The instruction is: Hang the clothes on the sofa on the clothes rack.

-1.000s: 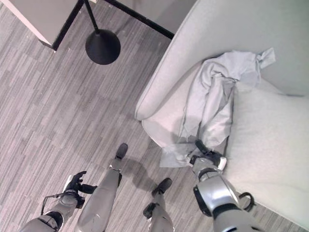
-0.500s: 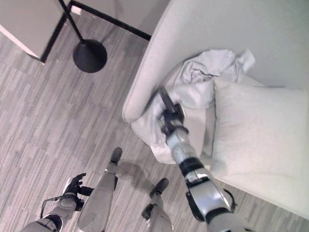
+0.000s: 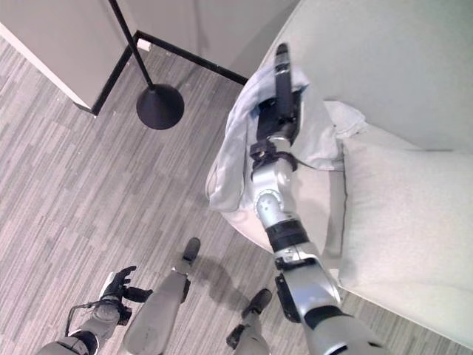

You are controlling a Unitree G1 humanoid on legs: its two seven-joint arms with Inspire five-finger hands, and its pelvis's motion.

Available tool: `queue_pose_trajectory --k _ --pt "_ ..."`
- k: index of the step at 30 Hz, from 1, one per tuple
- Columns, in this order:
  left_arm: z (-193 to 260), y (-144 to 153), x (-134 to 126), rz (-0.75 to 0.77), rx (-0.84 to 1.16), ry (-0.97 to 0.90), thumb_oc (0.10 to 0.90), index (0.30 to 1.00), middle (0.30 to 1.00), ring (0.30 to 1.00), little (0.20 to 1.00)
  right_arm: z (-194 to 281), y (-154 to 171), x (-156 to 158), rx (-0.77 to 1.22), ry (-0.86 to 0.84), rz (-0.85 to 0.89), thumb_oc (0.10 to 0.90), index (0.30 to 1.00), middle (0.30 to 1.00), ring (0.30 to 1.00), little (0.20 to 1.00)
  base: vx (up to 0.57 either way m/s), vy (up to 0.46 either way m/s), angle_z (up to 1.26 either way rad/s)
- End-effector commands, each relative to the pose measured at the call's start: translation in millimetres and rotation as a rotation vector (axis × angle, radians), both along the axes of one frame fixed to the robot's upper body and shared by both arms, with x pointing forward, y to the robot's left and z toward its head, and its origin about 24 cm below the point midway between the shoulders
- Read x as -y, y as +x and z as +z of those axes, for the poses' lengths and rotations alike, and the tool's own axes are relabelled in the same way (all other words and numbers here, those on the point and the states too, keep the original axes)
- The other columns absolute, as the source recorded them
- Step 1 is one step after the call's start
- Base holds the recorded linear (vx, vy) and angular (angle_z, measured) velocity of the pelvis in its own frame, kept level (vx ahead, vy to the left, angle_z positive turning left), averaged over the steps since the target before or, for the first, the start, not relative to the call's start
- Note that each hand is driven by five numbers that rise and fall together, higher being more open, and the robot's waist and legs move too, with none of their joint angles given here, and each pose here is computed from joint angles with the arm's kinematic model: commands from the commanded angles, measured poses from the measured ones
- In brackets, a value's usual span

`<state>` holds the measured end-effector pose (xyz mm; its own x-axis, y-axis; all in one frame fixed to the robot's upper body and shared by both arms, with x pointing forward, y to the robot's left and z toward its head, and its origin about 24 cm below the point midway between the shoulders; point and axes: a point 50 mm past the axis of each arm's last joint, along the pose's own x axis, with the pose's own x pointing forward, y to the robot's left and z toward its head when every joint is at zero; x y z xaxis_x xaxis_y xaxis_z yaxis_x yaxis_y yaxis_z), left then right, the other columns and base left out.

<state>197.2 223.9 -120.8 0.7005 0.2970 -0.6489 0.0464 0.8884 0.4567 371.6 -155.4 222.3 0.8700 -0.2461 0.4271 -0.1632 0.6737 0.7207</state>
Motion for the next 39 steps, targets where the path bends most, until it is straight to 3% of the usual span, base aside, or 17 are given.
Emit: queue_pose_trajectory --k 1,9,18,25,29,30,34,39 --pt "-16 -46 -18 -0.005 -0.122 0.07 0.8 0.9 0.9 0.9 0.9 61 -33 13 0.401 0.02 -0.092 0.4 0.3 0.3 0.3 0.3 0.0 0.0 0.0" --pt "-18 -56 -22 0.002 -0.129 0.076 0.8 0.9 0.9 0.9 0.9 107 -71 24 0.637 -0.036 -0.173 0.4 0.3 0.3 0.3 0.3 0.05 0.008 -0.03" --pt "-25 -75 -16 0.013 -0.158 0.035 0.8 0.9 0.9 0.9 0.9 129 -67 26 0.615 -0.178 -0.224 0.4 0.3 0.3 0.3 0.3 0.04 0.023 -0.14" --pt "-16 -60 -6 0.058 -0.033 -0.079 0.8 0.9 0.9 0.9 0.9 146 -67 16 0.634 -0.279 -0.196 0.4 0.3 0.3 0.3 0.3 0.03 0.009 -0.12" --pt "30 -9 4 0.029 0.306 -0.197 0.8 0.9 0.9 0.9 0.9 153 -69 5 0.642 -0.346 -0.179 0.4 0.3 0.3 0.3 0.3 0.01 -0.013 -0.12" --pt "30 -10 3 0.029 0.306 -0.197 0.8 0.9 0.9 0.9 0.9 153 -69 5 0.642 -0.345 -0.178 0.4 0.3 0.3 0.3 0.3 -0.01 -0.008 -0.1" --pt "93 33 8 -0.024 0.638 -0.187 0.8 0.9 0.9 0.9 0.9 161 -69 -4 0.638 -0.383 -0.188 0.4 0.3 0.3 0.3 0.3 -0.03 -0.018 -0.09" --pt "144 58 23 -0.052 0.906 -0.179 0.8 0.9 0.9 0.9 0.9 150 -68 -27 0.622 -0.413 -0.123 0.4 0.3 0.3 0.3 0.3 -0.04 -0.023 -0.14"
